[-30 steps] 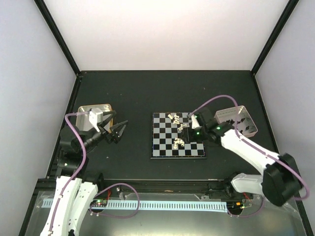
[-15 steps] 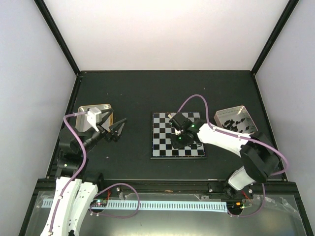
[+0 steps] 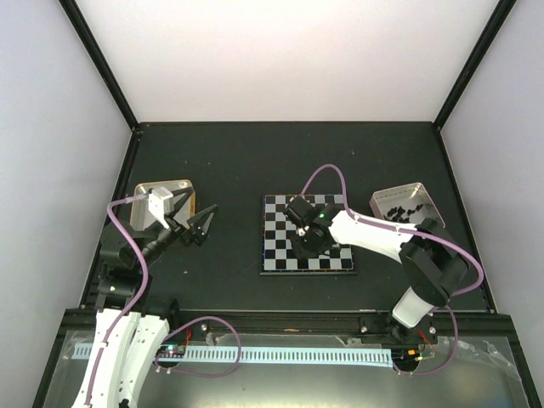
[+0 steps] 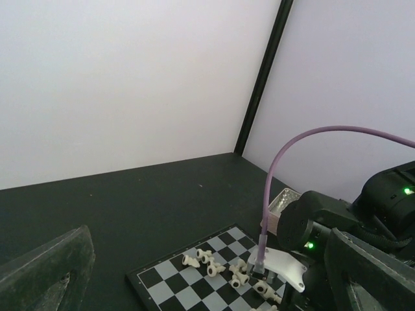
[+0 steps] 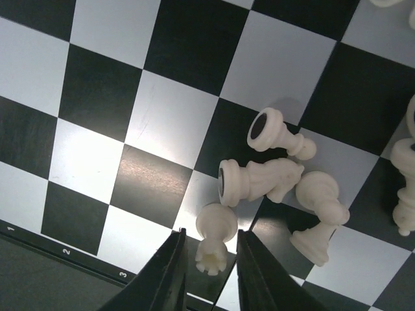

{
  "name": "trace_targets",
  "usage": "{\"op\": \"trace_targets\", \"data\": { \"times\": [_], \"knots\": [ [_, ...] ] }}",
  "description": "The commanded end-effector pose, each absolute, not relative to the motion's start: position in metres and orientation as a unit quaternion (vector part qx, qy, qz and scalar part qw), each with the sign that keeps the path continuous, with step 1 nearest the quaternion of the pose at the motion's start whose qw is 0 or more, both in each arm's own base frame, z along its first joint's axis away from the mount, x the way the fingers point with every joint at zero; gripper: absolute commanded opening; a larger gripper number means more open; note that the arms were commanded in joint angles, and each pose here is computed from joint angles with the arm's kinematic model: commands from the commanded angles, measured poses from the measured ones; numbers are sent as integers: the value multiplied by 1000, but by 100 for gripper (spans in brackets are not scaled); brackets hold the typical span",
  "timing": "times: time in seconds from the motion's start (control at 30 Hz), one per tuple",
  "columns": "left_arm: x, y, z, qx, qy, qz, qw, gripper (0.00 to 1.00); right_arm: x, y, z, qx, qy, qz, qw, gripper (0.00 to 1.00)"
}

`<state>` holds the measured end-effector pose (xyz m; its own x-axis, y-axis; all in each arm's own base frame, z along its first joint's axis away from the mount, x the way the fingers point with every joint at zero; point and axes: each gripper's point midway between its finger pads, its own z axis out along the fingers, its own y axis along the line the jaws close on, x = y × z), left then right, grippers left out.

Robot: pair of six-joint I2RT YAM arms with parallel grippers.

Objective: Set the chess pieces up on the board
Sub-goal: Pick up the chess piece from the chessboard.

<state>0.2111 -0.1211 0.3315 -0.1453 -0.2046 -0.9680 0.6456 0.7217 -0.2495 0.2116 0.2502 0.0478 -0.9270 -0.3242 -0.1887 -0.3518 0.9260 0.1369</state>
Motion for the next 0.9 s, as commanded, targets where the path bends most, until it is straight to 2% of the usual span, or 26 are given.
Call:
{"op": "trace_targets", "data": {
  "times": [0.0, 0.13, 0.4, 0.7, 0.87],
  "knots": [
    [208, -118, 341, 168, 666, -325, 650, 99, 212, 253, 48, -174, 979, 75, 79, 18],
    [207, -117, 341, 165, 666, -323, 652, 99, 216, 255, 51, -177, 978, 70, 87, 9],
    [211, -112, 341, 151, 671, -310, 657, 99, 220, 294, 87, -214, 963, 123, 112, 8],
    [220, -97, 339, 113, 683, -276, 667, 99, 295, 330, 109, -236, 953, 88, 169, 8],
    [222, -95, 338, 107, 685, -270, 668, 99, 334, 340, 103, -255, 951, 84, 153, 8]
  ]
}}
